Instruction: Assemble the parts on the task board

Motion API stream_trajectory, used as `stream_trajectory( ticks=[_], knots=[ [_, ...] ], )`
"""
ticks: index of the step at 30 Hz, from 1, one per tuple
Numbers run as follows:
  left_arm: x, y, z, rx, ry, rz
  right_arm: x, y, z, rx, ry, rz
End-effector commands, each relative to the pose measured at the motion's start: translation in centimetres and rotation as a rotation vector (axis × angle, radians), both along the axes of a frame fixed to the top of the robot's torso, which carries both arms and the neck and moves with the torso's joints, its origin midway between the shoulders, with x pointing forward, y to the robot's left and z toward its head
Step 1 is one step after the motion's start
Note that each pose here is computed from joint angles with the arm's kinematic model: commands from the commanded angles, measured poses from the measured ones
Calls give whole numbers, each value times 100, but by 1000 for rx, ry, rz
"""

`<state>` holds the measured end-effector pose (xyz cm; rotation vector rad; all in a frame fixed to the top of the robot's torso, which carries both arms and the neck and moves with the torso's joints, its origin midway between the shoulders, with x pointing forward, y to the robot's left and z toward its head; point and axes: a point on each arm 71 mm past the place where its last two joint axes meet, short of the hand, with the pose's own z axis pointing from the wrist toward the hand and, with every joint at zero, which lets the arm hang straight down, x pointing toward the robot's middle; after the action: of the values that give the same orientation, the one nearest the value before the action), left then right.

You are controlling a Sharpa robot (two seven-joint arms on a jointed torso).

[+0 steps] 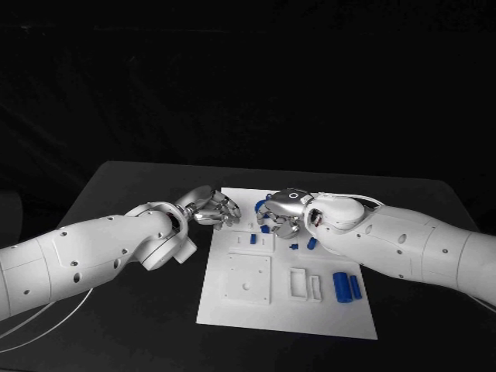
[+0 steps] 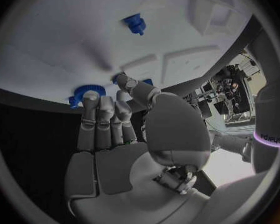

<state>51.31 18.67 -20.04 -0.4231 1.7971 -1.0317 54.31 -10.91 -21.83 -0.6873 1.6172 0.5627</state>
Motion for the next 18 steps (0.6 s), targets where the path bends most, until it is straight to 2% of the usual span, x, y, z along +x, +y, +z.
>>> stream_trajectory(
  ticks=[1,18],
  knots=[
    [-9,-19,5,-6,8,-15,-7,0,-8,-43,-4,21],
    [-9,-23,19,-4,11,-17,-13,31,6,-48,-19,49]
  ],
)
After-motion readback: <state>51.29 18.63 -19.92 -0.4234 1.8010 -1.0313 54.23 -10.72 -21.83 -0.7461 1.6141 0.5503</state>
